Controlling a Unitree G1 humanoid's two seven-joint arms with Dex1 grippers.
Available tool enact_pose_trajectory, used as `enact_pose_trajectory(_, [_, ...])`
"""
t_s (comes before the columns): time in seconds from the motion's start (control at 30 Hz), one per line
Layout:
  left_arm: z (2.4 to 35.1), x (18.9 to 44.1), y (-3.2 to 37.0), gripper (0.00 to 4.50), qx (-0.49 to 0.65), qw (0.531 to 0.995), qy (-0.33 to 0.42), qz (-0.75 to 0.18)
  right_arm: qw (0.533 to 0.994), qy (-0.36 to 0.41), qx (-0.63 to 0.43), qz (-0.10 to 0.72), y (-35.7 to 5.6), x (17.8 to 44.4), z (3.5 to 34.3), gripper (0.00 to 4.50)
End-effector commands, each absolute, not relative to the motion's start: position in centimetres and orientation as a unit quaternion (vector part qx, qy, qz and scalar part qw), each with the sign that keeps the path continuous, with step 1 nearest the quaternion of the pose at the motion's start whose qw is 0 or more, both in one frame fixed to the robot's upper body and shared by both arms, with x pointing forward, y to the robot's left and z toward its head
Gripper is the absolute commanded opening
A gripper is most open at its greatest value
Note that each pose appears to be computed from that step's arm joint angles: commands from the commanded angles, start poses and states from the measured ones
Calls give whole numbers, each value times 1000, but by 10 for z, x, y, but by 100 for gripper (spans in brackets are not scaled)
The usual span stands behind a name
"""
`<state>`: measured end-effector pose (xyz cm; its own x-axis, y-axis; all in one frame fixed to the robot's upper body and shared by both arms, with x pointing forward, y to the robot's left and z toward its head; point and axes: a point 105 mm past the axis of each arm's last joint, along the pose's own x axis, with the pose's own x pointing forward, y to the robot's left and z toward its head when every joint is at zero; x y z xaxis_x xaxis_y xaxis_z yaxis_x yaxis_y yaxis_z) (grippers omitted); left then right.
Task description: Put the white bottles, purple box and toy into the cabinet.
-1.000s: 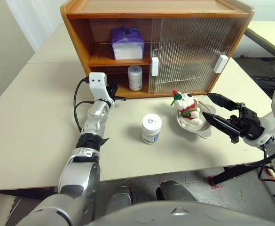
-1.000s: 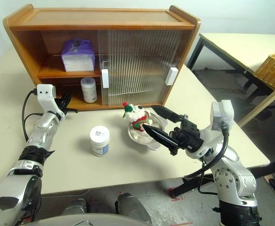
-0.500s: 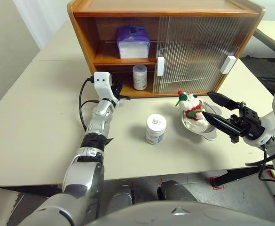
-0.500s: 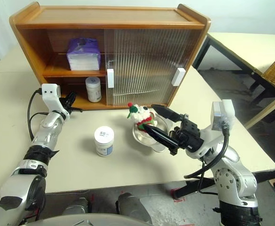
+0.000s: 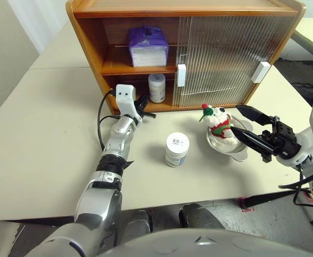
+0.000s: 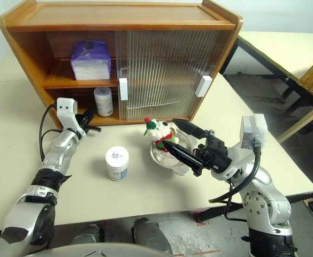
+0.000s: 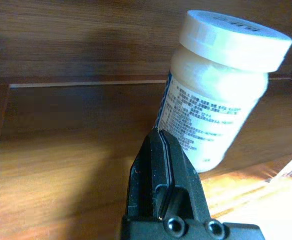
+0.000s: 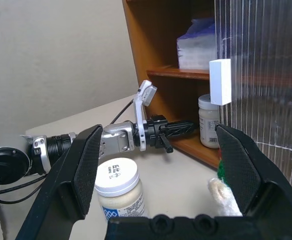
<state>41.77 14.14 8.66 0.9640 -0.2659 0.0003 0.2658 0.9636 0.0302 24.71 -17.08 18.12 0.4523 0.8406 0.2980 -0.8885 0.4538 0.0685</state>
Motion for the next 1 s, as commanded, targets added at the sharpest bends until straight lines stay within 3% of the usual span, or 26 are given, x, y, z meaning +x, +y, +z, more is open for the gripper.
enact_pose_trajectory(0.03, [91,422,146,2,22,992,-6,-127,845,-110,105,513,-170,247,179,450])
enact_pose_trajectory(1.0, [88,439,107,2,-7,981,21,-194,851,-109,97,505,-172,244,183,450])
